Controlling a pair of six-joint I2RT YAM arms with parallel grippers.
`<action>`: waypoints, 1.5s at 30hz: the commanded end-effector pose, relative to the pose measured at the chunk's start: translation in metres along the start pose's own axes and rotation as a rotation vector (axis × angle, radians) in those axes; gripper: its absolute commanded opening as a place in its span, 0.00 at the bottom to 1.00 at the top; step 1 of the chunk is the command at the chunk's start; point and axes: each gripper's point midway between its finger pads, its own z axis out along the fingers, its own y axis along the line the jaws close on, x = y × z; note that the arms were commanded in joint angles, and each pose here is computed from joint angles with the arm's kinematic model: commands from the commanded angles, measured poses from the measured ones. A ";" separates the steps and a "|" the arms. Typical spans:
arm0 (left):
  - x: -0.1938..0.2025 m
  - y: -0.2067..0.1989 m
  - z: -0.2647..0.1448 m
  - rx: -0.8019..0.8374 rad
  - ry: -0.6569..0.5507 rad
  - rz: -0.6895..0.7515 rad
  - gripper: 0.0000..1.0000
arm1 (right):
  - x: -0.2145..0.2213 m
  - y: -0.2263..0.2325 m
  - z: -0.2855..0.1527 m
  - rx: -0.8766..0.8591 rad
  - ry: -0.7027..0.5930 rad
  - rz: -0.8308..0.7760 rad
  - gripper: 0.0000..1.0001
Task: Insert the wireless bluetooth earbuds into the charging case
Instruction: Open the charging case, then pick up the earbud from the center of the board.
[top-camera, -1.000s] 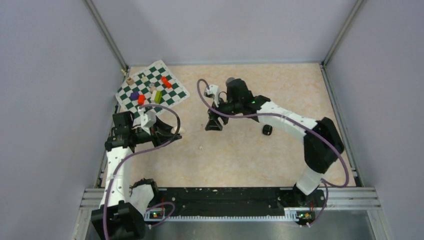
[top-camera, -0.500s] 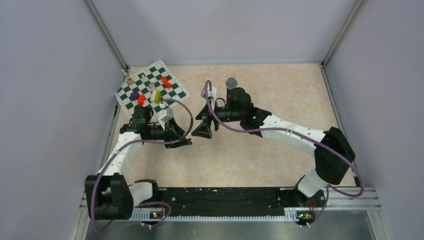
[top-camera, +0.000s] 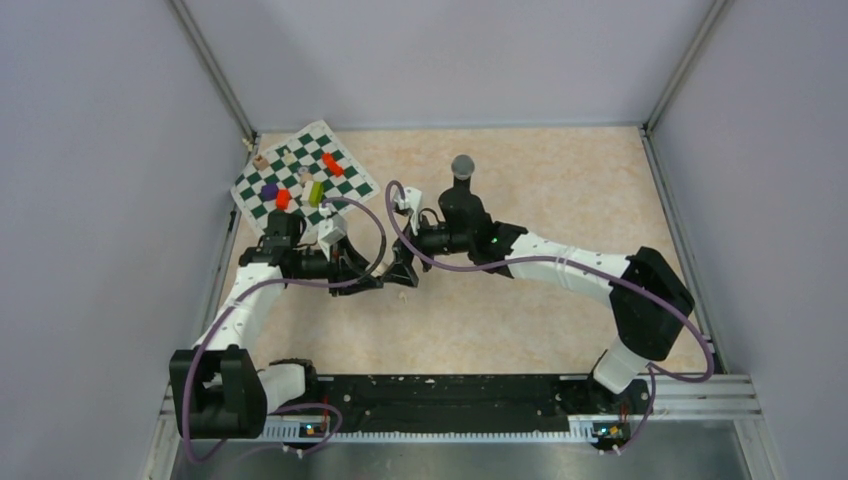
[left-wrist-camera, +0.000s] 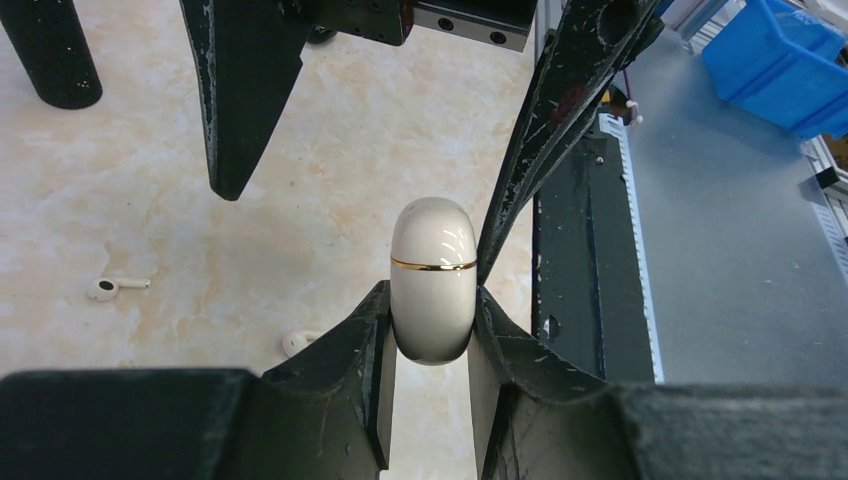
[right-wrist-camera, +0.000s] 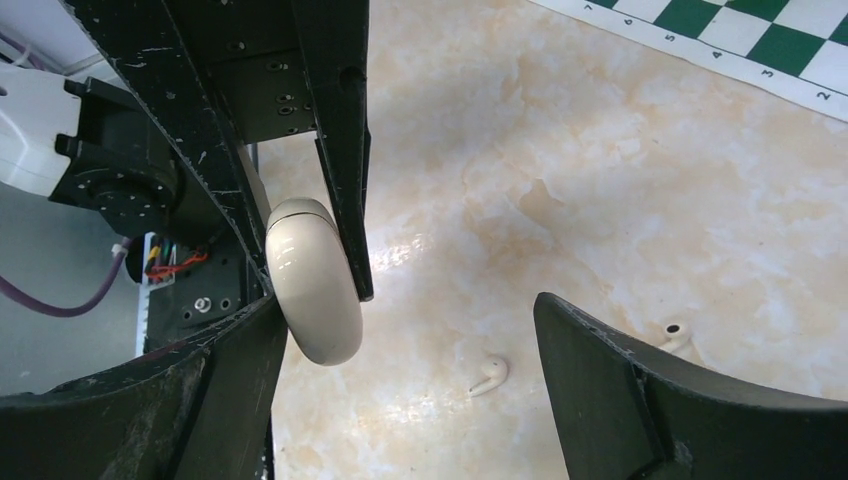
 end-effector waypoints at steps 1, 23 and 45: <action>-0.014 -0.010 0.001 0.042 -0.034 0.040 0.00 | -0.045 -0.020 -0.017 0.135 -0.093 -0.096 0.90; -0.034 -0.018 -0.009 0.039 -0.089 0.077 0.00 | -0.071 -0.033 -0.049 0.164 -0.166 -0.086 0.95; -0.071 -0.010 -0.058 -0.158 -0.266 0.108 0.00 | 0.070 -0.053 0.024 -0.058 0.253 0.203 0.68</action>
